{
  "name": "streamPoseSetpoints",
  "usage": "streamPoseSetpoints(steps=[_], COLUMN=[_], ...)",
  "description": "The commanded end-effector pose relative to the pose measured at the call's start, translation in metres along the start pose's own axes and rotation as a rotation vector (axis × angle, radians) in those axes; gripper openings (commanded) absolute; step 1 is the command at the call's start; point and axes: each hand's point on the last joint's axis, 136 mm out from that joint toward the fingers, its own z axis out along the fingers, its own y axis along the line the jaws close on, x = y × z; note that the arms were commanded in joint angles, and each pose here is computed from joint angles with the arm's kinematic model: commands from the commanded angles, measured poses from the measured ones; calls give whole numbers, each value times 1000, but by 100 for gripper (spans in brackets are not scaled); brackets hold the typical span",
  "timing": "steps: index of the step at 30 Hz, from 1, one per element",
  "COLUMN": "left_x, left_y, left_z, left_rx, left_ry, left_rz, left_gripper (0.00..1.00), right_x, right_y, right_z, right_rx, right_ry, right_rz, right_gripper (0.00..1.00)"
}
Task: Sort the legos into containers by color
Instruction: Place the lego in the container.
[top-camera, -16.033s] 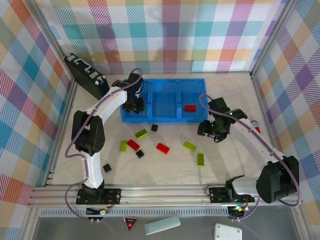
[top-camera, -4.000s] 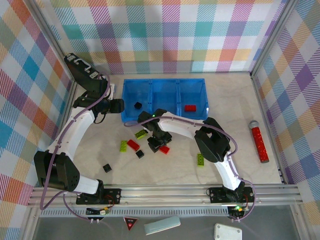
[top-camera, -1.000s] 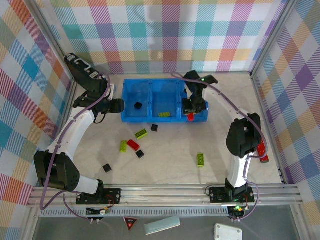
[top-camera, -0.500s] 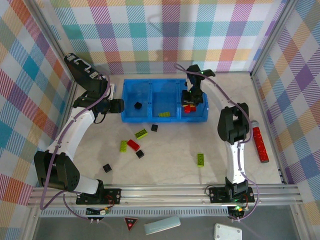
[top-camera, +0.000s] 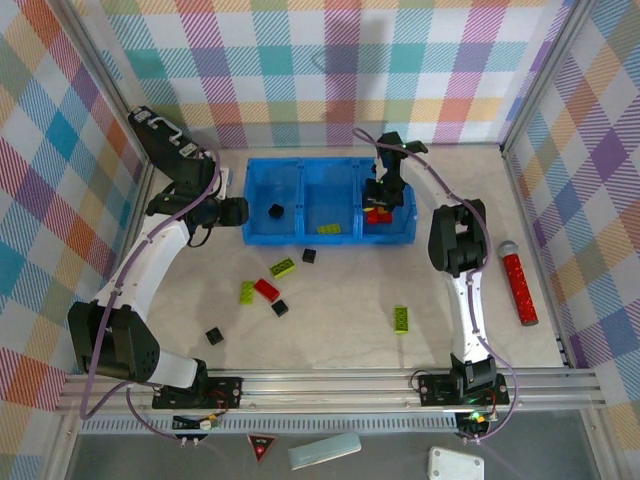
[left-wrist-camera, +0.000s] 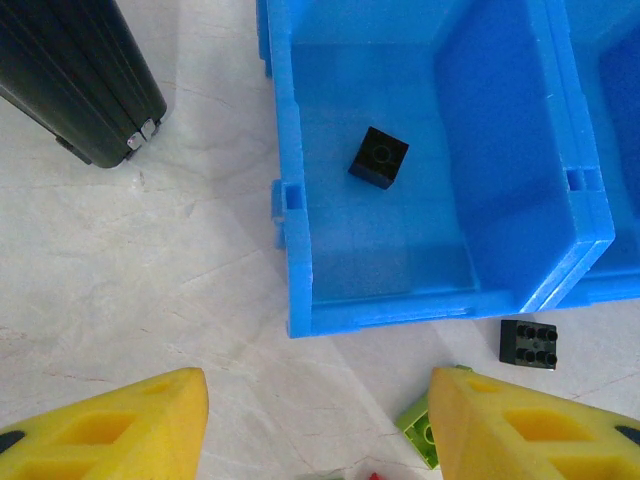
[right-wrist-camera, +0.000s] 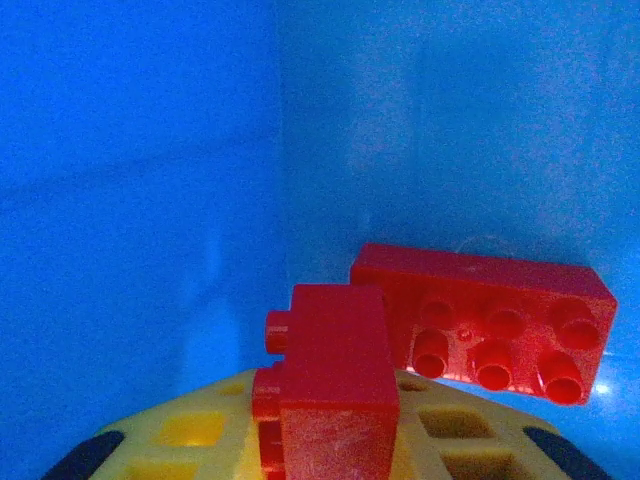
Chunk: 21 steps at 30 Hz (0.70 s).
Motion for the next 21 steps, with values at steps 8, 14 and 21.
streamPoseSetpoints(steps=[8,14,21], left_x=[3,2,2], left_y=[4,3,4], left_z=[5,5,3], left_rx=[-5,-3,-5], left_ry=[9,6,4], left_rz=[2,2,2], left_gripper=[60,60,60], right_x=[-8,-9,-13], right_y=[10,14,23], right_z=[3,0,-9], right_rx=[-63,-82,-119], right_ry=[-7,-10,-31], right_rz=[18,24,24], right_gripper=[36,40,27])
